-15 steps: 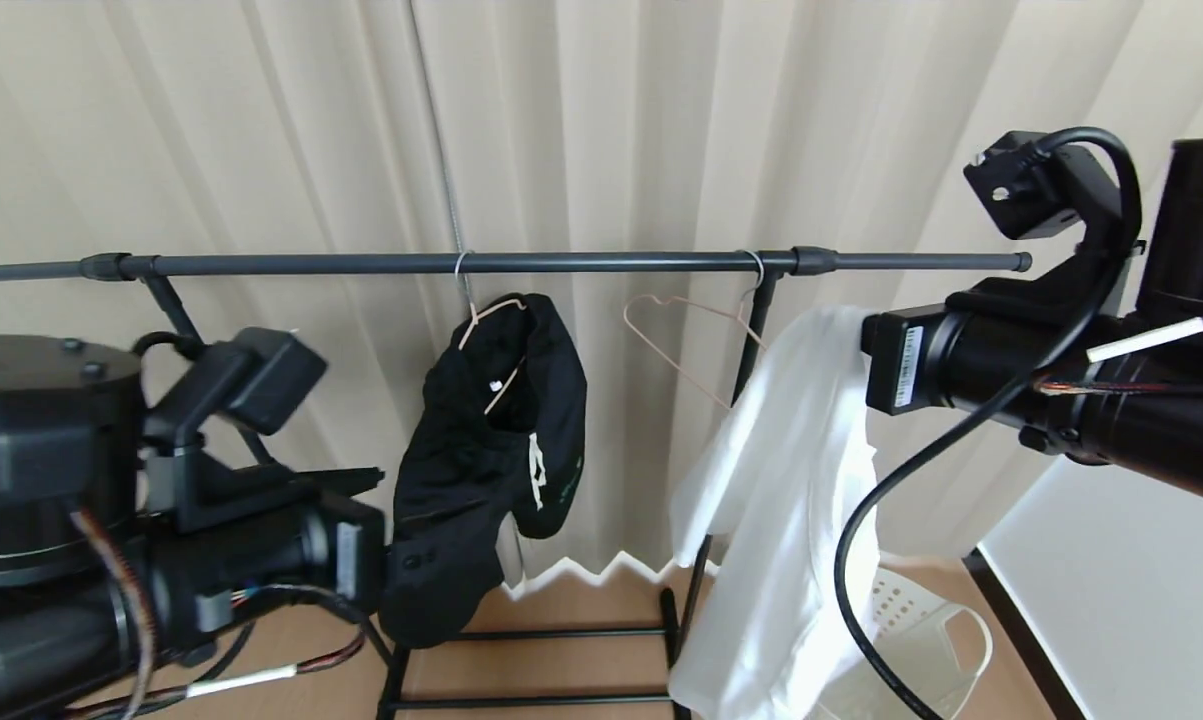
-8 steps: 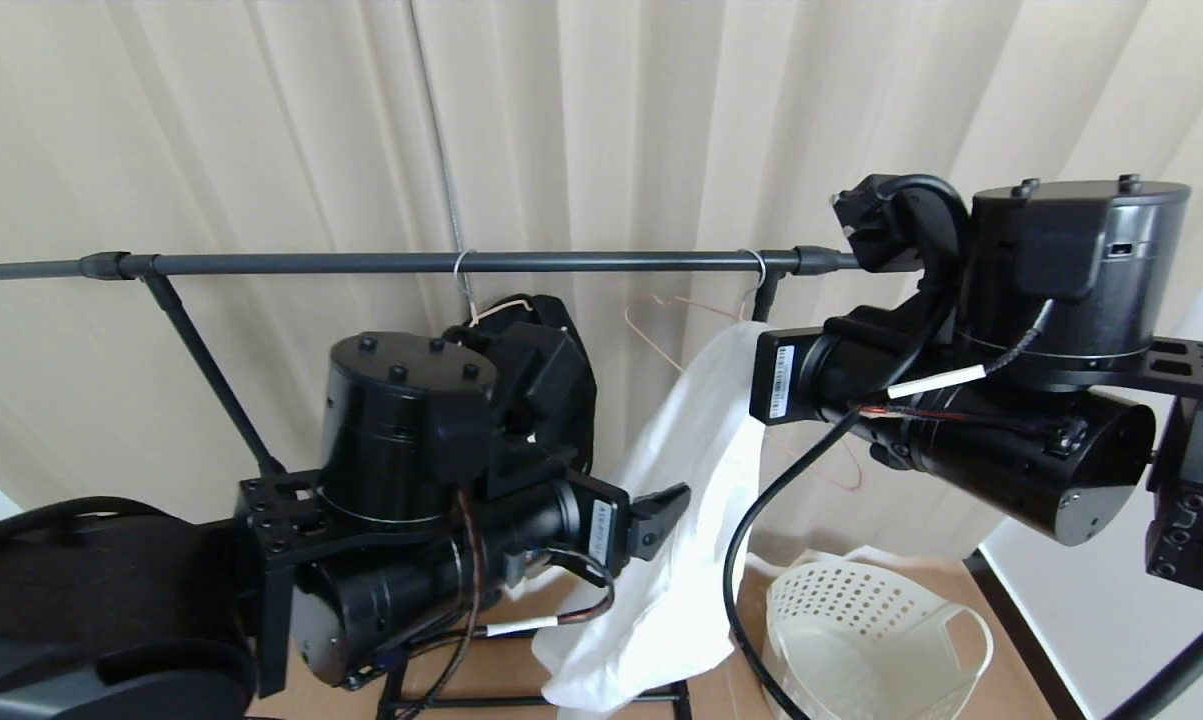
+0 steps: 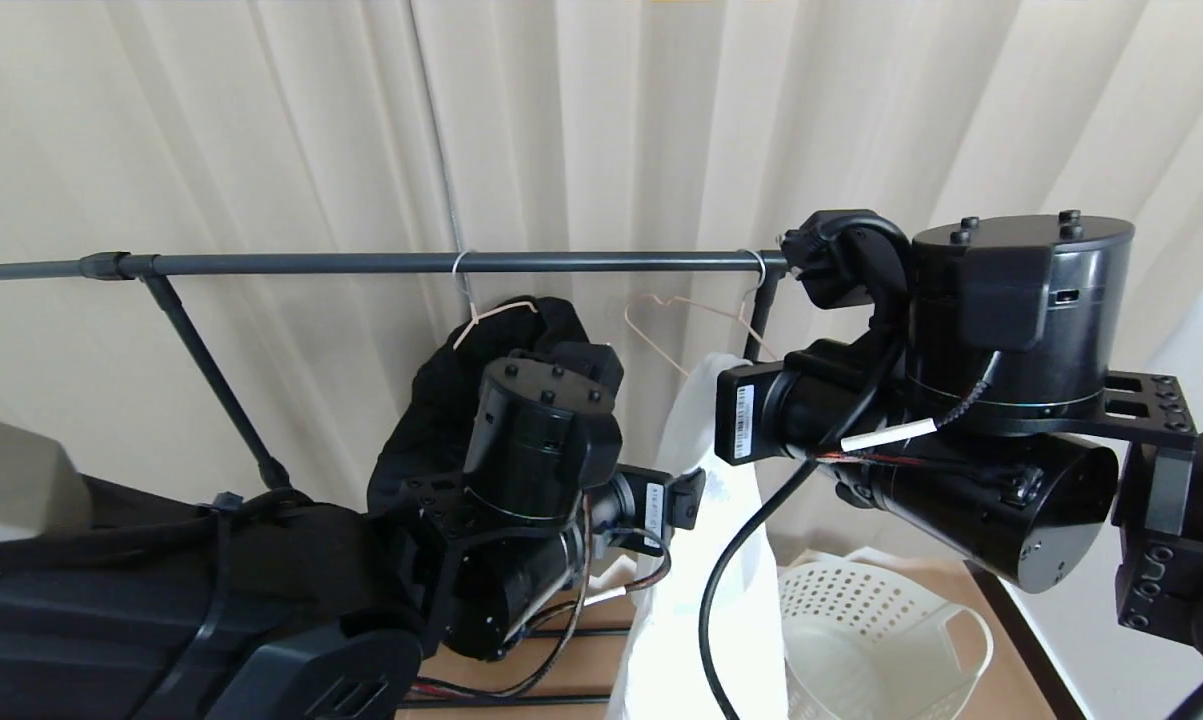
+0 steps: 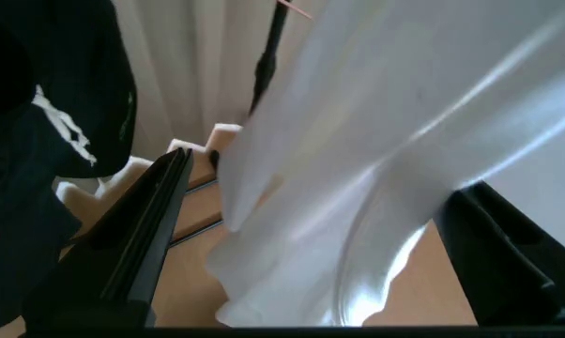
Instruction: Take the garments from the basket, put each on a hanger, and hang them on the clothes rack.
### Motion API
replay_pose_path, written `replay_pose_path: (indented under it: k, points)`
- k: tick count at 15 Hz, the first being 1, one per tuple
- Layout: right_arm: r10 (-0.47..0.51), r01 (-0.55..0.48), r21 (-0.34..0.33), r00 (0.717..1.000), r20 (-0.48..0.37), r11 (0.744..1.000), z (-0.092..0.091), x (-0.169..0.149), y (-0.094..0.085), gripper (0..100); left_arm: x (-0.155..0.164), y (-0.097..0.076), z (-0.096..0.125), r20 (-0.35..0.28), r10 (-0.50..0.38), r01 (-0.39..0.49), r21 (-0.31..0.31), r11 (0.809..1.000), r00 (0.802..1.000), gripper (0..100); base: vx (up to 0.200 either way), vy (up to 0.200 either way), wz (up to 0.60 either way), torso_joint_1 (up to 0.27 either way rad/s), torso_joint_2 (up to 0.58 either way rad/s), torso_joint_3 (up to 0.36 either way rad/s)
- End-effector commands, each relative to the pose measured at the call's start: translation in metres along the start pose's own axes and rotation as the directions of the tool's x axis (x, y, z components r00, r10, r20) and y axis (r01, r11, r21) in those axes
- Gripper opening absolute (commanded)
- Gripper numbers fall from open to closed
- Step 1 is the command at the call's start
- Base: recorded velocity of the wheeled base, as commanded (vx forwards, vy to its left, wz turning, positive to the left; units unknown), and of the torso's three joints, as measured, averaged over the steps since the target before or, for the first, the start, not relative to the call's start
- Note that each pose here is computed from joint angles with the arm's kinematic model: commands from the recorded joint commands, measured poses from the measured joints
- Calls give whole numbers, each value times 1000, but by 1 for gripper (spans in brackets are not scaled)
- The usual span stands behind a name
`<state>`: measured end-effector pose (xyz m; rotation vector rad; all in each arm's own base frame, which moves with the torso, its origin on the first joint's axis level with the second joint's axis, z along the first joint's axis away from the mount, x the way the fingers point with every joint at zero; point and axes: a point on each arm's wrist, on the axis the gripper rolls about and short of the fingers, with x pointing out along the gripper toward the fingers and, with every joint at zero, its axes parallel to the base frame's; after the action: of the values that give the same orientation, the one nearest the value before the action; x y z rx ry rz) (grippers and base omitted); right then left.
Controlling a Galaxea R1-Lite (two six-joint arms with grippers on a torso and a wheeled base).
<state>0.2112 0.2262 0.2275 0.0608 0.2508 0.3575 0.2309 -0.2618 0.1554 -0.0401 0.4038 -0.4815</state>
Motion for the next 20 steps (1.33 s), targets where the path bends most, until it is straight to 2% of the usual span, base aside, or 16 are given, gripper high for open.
replay_pose_path:
  k: [1, 5, 8, 13, 16, 18, 20]
  points:
    - [7, -7, 3, 1000, 18, 1000, 4, -10, -1, 0, 12, 1, -8, -23, 30, -30, 4, 1000, 999, 100, 0, 0, 0, 0, 0, 0]
    - [21, -20, -6, 999, 44, 1000, 11, -25, -3, 0, 19, 16, -15, -43, 105, -105, 1, 994, 994, 100, 0, 0, 0, 0, 0, 0]
    - [26, -26, -8, 997, 72, 1000, 18, -37, -8, 0, 31, 29, -23, -63, 185, -185, 4, 983, 981, 100, 0, 0, 0, 0, 0, 0]
    - [23, -22, -20, 996, 89, 1000, 22, -43, -12, 0, 36, 44, -34, -103, 234, -234, 11, 972, 967, 100, 0, 0, 0, 0, 0, 0]
    - [-4, 6, -15, 996, 89, 1000, 22, -39, -19, 0, 34, 46, -36, -106, 248, -248, 15, 969, 963, 100, 0, 0, 0, 0, 0, 0]
    - [-54, 56, -28, 995, 89, 998, 22, -29, -29, 0, 32, 45, -35, -90, 287, -286, 20, 958, 954, 100, 0, 0, 0, 0, 0, 0]
    - [-103, 105, -28, 992, 79, 994, 22, -17, -39, 0, 22, 42, -33, -77, 280, -280, 22, 960, 957, 100, 0, 0, 0, 0, 0, 0]
